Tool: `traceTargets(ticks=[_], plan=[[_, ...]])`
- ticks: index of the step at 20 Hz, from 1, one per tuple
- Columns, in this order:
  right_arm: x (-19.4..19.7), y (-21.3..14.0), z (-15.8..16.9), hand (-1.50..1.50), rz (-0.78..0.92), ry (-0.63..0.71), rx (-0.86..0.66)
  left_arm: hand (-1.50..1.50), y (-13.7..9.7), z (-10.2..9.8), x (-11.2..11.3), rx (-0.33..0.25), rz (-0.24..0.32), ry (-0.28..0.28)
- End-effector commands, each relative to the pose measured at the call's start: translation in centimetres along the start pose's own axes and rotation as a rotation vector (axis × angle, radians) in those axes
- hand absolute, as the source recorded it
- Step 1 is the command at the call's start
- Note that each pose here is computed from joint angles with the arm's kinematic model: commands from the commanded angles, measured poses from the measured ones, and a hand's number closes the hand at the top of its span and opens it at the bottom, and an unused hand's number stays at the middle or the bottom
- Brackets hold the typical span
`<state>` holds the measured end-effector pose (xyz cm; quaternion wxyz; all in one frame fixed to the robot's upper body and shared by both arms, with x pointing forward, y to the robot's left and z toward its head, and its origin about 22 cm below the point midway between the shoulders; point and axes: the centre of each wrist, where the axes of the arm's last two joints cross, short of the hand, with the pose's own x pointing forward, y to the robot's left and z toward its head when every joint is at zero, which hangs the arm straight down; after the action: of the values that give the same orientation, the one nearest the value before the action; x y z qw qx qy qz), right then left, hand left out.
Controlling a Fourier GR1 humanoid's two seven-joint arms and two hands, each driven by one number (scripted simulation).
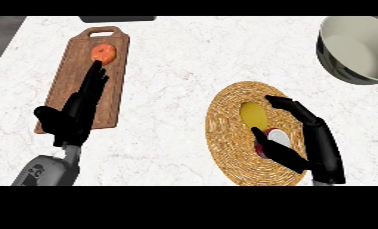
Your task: Pick the can from the placemat and place it in the bowl
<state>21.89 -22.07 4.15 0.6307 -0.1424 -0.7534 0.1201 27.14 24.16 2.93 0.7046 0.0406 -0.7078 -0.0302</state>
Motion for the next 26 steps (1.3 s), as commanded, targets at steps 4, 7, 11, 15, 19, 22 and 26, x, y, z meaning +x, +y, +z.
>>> traceTargets(ticks=[4, 7, 11, 15, 19, 22, 26], plan=[[2.1, 2.7, 6.6, -1.50, -0.052, -0.206, -0.265, 0.00, -1.8, 0.4, 0.8, -0.016, -0.002, -0.012], [3.5, 1.2, 7.6, -1.50, 0.039, -0.214, -0.291, 0.00, -2.9, 0.5, -0.6, -0.036, -0.018, -0.025], [6.8, -1.5, 8.2, -1.50, 0.169, -0.082, -0.333, 0.00, -2.6, -0.9, 0.4, -0.021, -0.030, -0.021], [9.7, -3.6, 8.6, -1.50, 0.196, 0.025, -0.265, 0.00, -2.2, -0.5, 0.1, -0.021, -0.019, -0.032], [11.0, -5.1, 7.0, -1.50, 0.218, 0.158, -0.163, 0.00, -1.7, -1.0, 0.3, -0.032, 0.005, -0.026], [11.0, -4.6, 6.3, -1.50, 0.262, 0.293, -0.107, 0.00, -2.3, 0.2, 0.7, -0.056, 0.000, -0.018], [10.8, -3.6, 3.7, -1.50, 0.281, 0.377, -0.035, 0.00, -3.4, -0.7, 1.3, -0.056, -0.009, -0.016]])
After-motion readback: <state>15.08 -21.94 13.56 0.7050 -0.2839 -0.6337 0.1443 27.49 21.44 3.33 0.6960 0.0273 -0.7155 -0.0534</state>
